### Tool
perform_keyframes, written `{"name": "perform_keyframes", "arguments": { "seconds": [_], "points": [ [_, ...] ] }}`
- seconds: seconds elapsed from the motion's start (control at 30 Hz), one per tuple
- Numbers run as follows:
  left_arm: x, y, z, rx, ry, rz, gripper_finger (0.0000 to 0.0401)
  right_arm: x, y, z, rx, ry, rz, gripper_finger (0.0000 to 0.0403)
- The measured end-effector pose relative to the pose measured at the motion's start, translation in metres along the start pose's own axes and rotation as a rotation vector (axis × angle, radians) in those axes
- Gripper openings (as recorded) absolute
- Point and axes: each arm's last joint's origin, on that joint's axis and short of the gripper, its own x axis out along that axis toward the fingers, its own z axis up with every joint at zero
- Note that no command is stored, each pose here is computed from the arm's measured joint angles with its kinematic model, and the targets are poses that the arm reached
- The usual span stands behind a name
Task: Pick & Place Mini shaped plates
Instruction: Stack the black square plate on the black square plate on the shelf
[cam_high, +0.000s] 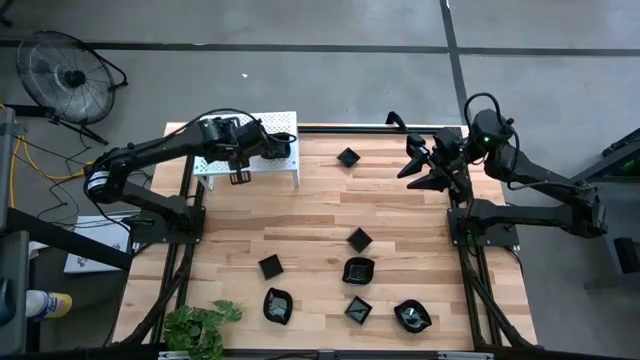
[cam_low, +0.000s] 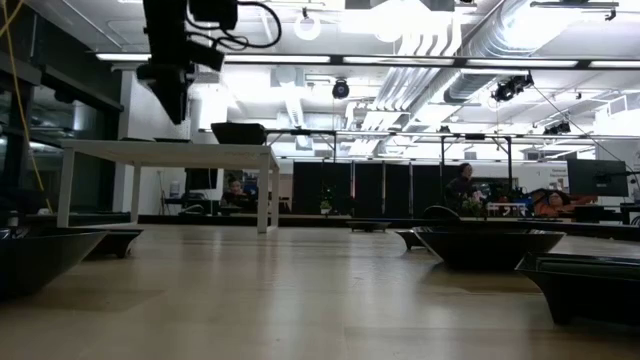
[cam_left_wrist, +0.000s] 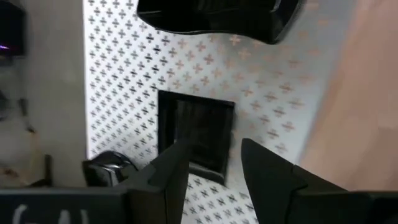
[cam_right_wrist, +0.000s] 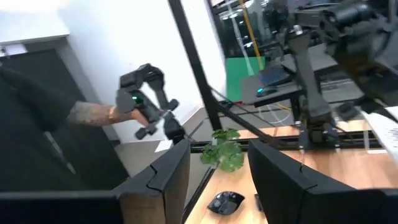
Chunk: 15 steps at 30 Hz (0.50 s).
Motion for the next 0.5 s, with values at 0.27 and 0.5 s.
{"name": "perform_keyframes", "arguments": {
  "seconds": [0.27,0.5],
  "points": [
    [-0.031,0.014,0.000,-0.095,-0.088,-0.050,0.0143,0.000,-0.009,-0.006,0.014,-0.004,-0.195,0.0158],
    [-0.069,0.017,-0.008,-0.135,-0.225,0.014,0.0143,0.007,-0.027,-0.013,0.058,0.025,-0.301,0.0158]
  ]
}}
